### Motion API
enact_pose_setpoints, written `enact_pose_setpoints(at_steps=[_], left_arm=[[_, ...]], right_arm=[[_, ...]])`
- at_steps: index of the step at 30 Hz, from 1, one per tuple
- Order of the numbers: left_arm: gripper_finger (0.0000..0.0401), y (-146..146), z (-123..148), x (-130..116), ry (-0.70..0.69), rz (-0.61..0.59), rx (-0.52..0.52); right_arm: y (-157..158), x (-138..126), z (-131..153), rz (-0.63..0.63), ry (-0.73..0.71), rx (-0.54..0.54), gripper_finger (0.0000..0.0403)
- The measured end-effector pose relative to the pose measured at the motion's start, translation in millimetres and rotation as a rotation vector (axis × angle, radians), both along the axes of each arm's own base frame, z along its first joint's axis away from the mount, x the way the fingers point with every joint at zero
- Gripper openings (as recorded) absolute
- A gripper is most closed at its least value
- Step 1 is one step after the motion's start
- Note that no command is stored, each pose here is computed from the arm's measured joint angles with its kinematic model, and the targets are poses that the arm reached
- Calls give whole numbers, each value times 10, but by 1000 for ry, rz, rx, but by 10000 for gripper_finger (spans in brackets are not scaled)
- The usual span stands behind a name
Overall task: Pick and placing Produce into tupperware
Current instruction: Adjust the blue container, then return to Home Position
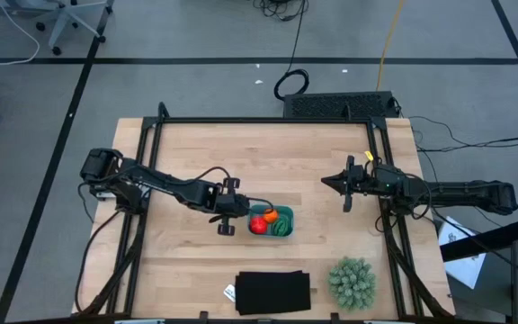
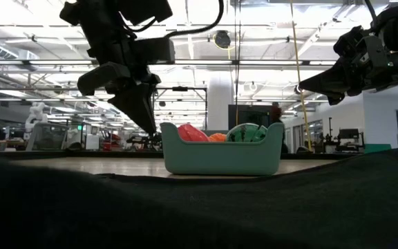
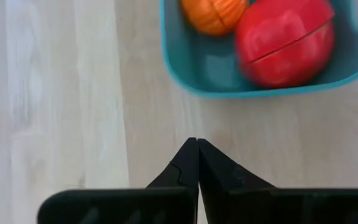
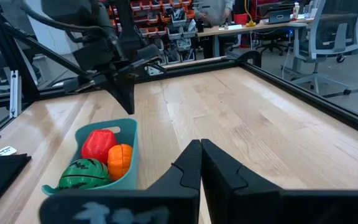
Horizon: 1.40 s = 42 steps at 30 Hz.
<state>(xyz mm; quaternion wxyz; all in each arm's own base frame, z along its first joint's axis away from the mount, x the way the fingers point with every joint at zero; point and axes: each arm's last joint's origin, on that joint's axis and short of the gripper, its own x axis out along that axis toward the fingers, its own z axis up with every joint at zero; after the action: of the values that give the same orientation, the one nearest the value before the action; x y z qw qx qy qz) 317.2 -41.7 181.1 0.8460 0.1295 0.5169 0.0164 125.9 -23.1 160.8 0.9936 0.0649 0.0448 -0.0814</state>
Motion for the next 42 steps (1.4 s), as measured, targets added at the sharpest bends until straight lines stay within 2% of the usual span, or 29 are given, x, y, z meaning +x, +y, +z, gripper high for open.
enact_pose_setpoints(at_steps=[7,33,38,42], left_arm=[[1,-24,-20,66,-43,-12,-81],[0,-180,-49,96,-69,-64,-117],[0,-160,-50,45,-26,-60,-67],[0,-147,118,-60,-36,-59,30]], right_arm=[[0,0,1,0,0,0,0],[0,0,1,0,-2,3,0],[0,0,3,0,-3,2,0],[0,0,10,0,-10,1,0]])
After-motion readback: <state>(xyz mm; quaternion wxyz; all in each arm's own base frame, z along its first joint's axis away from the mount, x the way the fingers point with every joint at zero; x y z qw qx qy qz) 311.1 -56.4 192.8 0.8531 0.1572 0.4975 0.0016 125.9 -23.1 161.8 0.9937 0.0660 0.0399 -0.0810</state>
